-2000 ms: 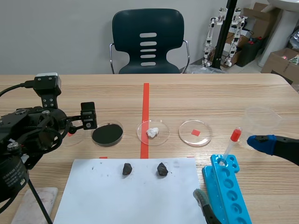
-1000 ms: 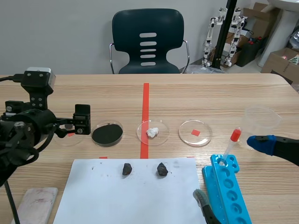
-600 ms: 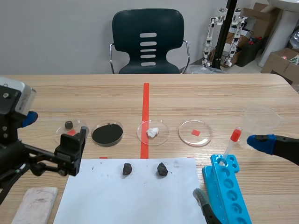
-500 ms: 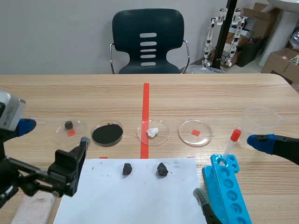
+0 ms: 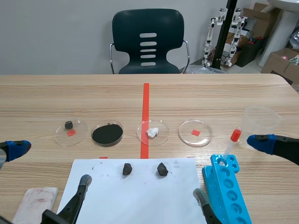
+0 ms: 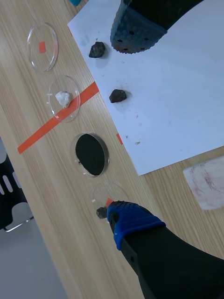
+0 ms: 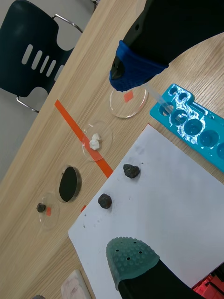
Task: Return to the home posture
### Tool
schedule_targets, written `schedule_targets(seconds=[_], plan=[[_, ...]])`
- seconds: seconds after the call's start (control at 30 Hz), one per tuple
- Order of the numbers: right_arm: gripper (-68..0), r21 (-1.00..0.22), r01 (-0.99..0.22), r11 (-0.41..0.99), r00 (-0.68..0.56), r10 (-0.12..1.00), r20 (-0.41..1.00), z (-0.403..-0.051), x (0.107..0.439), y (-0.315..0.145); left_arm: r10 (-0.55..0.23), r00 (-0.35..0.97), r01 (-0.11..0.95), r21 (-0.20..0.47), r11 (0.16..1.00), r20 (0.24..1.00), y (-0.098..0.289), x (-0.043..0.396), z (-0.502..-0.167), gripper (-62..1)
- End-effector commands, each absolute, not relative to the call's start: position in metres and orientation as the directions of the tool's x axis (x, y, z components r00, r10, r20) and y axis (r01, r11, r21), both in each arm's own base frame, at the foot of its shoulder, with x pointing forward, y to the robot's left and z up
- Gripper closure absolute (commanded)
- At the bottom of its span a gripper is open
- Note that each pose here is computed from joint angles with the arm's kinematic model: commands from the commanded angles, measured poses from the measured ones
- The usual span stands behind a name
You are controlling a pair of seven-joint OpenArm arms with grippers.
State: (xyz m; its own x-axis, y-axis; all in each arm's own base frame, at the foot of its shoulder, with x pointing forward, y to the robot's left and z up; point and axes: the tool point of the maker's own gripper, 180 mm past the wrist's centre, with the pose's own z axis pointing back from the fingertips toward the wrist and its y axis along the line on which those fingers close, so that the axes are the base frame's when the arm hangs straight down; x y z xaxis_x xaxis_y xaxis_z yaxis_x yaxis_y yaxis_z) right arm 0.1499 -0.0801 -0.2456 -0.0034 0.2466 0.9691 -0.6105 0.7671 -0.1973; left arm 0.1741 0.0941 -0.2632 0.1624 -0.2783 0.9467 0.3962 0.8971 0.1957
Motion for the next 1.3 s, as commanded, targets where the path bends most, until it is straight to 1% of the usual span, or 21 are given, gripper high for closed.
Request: schedule_targets(seconds=[0.0, 0.17, 0.3, 0.5, 1.27], plan=[[-67.9, -0.204, -0.601, 0.773, -0.038, 0.227, 0.973, -0.234, 0.154, -0.079, -0.266, 0.124, 0.391, 0.199, 0.899, 0.956, 0.092, 0.175, -0.253, -62.3], [-67.9, -0.204, -0.601, 0.773, -0.038, 0.227, 0.973, -0.234, 0.154, -0.079, -0.255, 0.102, 0.394, 0.196, 0.898, 0.962, 0.090, 0.171, -0.248, -62.3], [-67.9, -0.204, -0.601, 0.773, -0.037, 0.227, 0.973, -0.234, 0.154, -0.079, -0.265, 0.094, 0.374, 0.212, 0.903, 0.960, 0.097, 0.174, -0.245, -62.3], [-67.9, -0.204, -0.601, 0.773, -0.037, 0.227, 0.973, -0.234, 0.154, -0.079, -0.261, 0.077, 0.364, 0.217, 0.906, 0.962, 0.102, 0.179, -0.236, -62.3], [-67.9, -0.204, -0.601, 0.773, -0.037, 0.227, 0.973, -0.234, 0.154, -0.079, -0.262, 0.078, 0.372, 0.216, 0.903, 0.962, 0.101, 0.179, -0.237, -62.3]])
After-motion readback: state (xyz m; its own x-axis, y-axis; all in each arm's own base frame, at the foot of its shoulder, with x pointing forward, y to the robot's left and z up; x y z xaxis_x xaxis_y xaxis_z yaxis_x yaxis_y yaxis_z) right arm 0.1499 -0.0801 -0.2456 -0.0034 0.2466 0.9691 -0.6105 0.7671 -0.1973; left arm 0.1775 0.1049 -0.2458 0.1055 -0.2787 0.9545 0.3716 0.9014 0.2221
